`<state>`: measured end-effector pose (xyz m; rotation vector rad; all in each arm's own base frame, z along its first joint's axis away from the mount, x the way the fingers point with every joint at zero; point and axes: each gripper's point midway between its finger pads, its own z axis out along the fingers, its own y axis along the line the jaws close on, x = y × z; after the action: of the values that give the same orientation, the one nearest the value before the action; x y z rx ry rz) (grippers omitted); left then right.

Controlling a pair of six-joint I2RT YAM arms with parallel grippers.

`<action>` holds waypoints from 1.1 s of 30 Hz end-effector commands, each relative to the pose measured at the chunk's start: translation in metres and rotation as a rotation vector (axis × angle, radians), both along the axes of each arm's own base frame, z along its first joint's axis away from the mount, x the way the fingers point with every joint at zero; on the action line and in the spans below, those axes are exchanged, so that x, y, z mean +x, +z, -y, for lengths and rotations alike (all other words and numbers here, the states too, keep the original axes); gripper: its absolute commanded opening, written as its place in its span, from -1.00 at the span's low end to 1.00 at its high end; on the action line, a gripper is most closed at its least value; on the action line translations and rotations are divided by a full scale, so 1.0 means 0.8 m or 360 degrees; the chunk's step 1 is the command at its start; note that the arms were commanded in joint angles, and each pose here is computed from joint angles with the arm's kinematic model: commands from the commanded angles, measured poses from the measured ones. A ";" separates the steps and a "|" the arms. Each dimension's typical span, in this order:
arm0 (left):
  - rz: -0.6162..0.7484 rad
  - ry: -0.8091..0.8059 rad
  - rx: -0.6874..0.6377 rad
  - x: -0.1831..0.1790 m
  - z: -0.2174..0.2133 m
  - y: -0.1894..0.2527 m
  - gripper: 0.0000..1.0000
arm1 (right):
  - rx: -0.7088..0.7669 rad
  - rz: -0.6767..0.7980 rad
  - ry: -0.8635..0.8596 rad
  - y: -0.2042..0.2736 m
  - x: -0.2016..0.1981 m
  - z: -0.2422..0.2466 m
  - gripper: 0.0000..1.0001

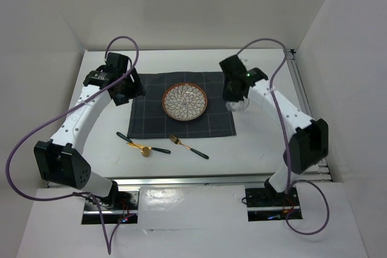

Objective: Set the dinner table for one person

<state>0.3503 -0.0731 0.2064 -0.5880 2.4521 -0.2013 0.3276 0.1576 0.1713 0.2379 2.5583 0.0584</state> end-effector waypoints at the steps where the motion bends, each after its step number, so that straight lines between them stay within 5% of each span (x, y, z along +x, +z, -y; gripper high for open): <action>1: -0.0004 -0.0028 0.0046 -0.006 -0.003 -0.007 0.63 | -0.0027 0.0277 0.0130 0.023 0.114 0.004 -1.00; 5: -0.0068 -0.0024 0.0027 -0.023 0.000 -0.026 0.63 | -0.0030 0.0355 0.0155 0.016 0.217 -0.009 -1.00; 12: -0.0160 0.0027 0.0071 -0.044 -0.010 -0.052 0.82 | -0.0020 0.0357 0.0170 -0.024 0.294 -0.035 -1.00; 33: -0.0248 0.0120 0.0108 -0.053 -0.019 -0.081 0.82 | -0.0079 0.0413 0.0235 -0.033 0.289 -0.067 -1.00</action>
<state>0.3065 -0.0599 0.1400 -0.6622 2.5918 -0.0582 0.5505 0.2052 0.1018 0.0190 2.4386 0.0681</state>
